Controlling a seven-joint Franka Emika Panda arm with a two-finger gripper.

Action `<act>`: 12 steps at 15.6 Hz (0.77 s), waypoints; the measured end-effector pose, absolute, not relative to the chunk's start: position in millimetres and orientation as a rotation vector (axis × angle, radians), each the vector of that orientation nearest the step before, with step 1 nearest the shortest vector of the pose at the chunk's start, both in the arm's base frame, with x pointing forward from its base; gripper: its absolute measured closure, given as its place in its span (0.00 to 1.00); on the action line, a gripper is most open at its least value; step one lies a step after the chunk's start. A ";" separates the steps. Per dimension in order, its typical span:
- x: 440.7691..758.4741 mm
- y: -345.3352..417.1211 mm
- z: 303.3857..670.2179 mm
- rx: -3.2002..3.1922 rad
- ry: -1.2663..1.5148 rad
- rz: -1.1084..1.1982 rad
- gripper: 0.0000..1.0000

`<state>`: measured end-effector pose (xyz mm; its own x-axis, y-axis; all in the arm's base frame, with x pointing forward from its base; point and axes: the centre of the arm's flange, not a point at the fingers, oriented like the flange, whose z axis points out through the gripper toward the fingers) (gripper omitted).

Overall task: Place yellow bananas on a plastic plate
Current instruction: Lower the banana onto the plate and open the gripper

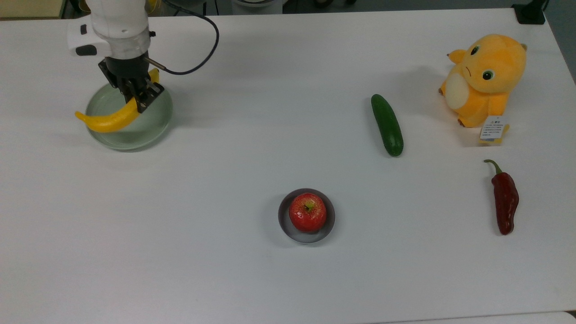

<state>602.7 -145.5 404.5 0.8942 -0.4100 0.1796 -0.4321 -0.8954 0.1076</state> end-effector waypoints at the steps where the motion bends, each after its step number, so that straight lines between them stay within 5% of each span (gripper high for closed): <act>1: 597.1 -152.4 401.0 2.913 -0.660 0.201 0.73; 6: 579.7 -175.2 382.0 2.908 -0.670 0.116 0.72; 12: 579.4 -175.3 382.7 2.908 -0.670 0.117 0.15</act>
